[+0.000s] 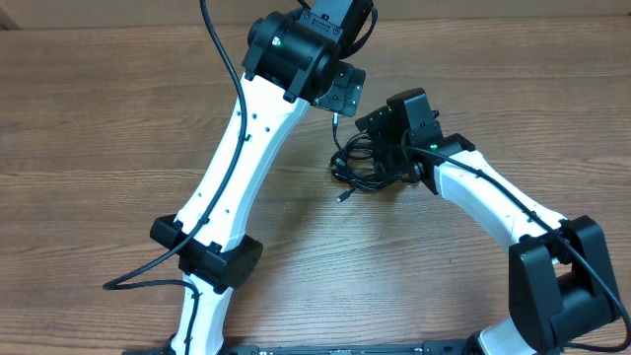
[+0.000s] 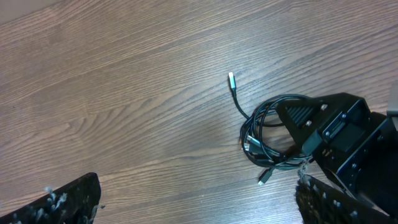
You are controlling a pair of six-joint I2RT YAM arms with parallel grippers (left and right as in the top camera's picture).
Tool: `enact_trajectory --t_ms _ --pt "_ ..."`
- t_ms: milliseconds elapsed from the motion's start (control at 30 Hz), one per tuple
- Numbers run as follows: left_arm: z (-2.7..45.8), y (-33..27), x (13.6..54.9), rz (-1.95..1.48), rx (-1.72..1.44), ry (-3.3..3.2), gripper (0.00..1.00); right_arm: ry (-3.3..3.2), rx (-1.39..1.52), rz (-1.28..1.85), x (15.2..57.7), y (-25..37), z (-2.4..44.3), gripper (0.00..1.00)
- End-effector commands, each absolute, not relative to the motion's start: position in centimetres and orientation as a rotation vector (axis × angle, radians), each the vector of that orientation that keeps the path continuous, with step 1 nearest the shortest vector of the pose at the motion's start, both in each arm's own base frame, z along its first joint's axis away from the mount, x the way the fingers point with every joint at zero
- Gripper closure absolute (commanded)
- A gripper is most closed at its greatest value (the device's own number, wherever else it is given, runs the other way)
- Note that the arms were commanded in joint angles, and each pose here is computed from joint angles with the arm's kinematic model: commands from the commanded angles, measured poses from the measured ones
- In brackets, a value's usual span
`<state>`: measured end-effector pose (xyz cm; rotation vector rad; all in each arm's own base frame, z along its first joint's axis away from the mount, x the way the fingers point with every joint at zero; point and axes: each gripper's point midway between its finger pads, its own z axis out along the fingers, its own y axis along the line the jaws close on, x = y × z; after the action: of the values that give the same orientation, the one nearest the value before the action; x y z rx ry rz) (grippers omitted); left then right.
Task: Untangle cables
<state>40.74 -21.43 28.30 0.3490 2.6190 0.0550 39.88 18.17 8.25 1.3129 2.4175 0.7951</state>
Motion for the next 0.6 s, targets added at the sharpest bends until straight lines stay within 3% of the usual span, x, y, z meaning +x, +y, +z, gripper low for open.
enact_trajectory --t_ms 0,567 --pt "30.2 -21.1 40.4 0.027 0.352 2.576 0.0 2.429 1.278 0.712 39.6 17.5 7.9 0.11" --pt "30.0 -20.6 40.0 0.064 0.405 2.589 0.0 2.538 1.173 0.572 36.0 20.2 6.2 0.11"
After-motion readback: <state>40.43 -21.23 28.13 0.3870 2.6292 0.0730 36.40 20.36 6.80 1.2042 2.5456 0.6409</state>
